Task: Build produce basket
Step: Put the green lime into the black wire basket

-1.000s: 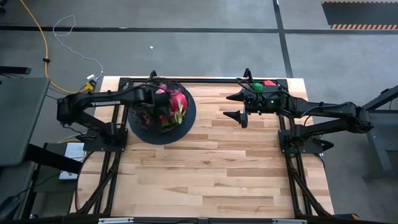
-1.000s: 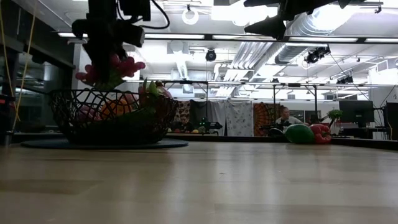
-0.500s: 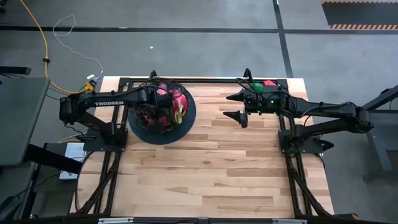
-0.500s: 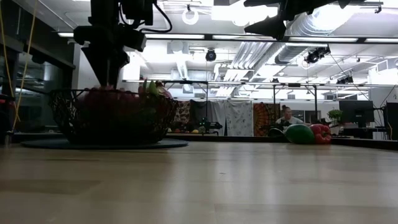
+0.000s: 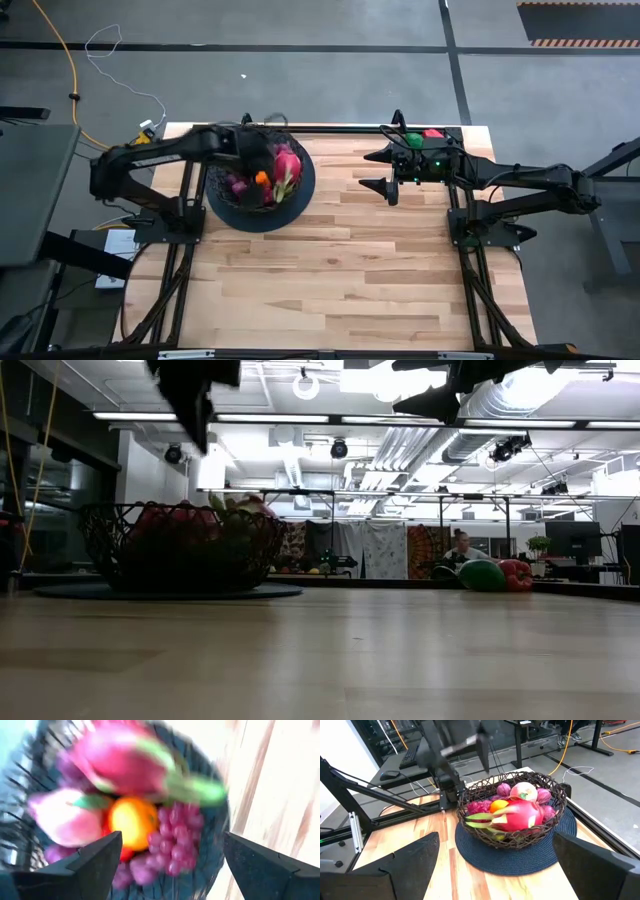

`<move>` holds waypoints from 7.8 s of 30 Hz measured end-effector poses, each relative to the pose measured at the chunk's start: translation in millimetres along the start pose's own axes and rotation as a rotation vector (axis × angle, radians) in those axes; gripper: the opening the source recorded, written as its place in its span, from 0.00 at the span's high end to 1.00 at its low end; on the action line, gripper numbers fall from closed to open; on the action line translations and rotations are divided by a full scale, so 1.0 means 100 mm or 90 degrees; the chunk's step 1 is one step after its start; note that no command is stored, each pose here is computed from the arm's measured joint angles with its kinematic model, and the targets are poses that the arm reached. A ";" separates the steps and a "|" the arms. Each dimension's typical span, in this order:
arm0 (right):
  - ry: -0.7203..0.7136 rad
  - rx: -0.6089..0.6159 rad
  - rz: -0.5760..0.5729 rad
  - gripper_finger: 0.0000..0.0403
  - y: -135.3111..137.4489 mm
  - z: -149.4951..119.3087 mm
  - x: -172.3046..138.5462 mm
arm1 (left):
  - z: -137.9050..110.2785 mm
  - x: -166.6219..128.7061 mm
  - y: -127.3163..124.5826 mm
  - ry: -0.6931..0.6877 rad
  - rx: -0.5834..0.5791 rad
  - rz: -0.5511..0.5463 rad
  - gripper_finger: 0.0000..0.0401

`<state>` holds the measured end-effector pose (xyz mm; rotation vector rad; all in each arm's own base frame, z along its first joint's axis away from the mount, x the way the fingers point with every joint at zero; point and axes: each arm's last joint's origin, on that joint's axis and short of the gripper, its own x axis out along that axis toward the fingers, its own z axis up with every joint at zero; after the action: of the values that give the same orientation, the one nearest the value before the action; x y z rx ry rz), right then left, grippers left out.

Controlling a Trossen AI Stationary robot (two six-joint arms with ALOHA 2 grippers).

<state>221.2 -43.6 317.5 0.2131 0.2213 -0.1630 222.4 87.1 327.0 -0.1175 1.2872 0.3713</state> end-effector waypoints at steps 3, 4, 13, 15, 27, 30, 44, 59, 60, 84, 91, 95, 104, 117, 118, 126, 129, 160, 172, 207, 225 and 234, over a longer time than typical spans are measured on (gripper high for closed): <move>0.000 0.000 0.000 0.06 0.00 0.00 0.00 | 0.05 -0.32 0.04 -0.141 -0.056 0.007 0.17; 0.000 0.000 0.000 0.06 0.00 0.00 0.00 | 0.05 -0.43 0.05 -0.198 -0.070 0.005 0.17; -0.005 -0.005 0.001 0.06 0.00 0.01 0.00 | -0.18 -0.86 0.04 -0.684 -0.156 -0.078 0.17; -0.005 -0.005 0.001 0.06 0.00 0.01 0.00 | -0.25 -0.77 0.01 -0.734 -0.170 -0.096 0.17; -0.005 -0.005 0.001 0.06 0.00 0.01 0.00 | -0.42 -0.45 -0.09 -0.811 -0.207 -0.153 0.17; -0.005 0.000 0.001 0.06 0.00 0.01 0.00 | -0.42 -0.45 -0.09 -0.813 -0.189 -0.139 0.17; -0.008 0.028 -0.016 0.06 -0.01 0.01 0.00 | -0.42 -0.45 -0.09 -0.813 -0.181 -0.131 0.17; -0.010 0.050 -0.023 0.06 -0.01 0.01 0.00 | -0.42 -0.45 -0.09 -0.813 -0.182 -0.131 0.17; -0.011 0.055 -0.023 0.06 -0.01 0.01 0.00 | -0.42 -0.45 -0.09 -0.813 -0.182 -0.131 0.17; -0.155 0.076 -0.231 0.06 -0.09 0.56 -0.19 | -0.42 -0.45 -0.09 -0.812 -0.181 -0.131 0.17; 0.018 0.090 -0.582 0.06 -0.53 0.85 -0.34 | -0.42 -0.45 -0.08 -0.812 -0.183 -0.132 0.17; 0.220 0.195 -0.682 0.06 -1.01 0.57 -0.31 | -0.42 -0.45 -0.08 -0.812 -0.182 -0.131 0.17; 0.443 0.376 -0.723 0.06 -1.83 -0.33 -0.22 | -0.42 -0.45 -0.08 -0.813 -0.191 -0.120 0.17; 0.517 0.349 -0.693 0.06 -2.31 -0.77 0.06 | -0.42 -0.45 -0.07 -0.814 -0.205 -0.100 0.17; 0.529 0.344 -0.700 0.06 -2.33 -0.80 0.07 | -0.42 -0.45 -0.07 -0.814 -0.205 -0.100 0.17; 0.591 0.329 -0.694 0.06 -2.47 -1.04 0.20 | -0.42 -0.45 -0.06 -0.814 -0.215 -0.088 0.17; 0.597 0.329 -0.693 0.07 -2.49 -1.08 0.22 | -0.42 -0.45 -0.06 -0.814 -0.215 -0.088 0.17; 0.399 0.230 -0.578 0.34 -1.39 -0.26 0.12 | -0.42 -0.45 -0.05 -0.815 -0.224 -0.073 0.17; 0.075 0.177 -0.335 0.34 -0.38 0.31 0.11 | -0.42 -0.45 -0.06 -0.814 -0.215 -0.086 0.17; -0.176 0.118 -0.095 0.34 0.19 0.68 0.21 | -0.35 -0.38 -0.07 -0.797 -0.237 -0.113 0.17; -0.238 0.094 0.125 0.34 0.41 0.71 0.83 | 0.03 -0.14 -0.23 -0.817 -0.182 -0.218 0.17; -0.219 0.090 0.143 0.34 0.45 0.71 1.06 | 0.12 -0.05 -0.27 -0.818 -0.160 -0.206 0.17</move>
<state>346.0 -31.1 369.1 0.3437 -0.1568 0.0102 241.0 64.6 331.8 -0.2428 -0.0559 0.2390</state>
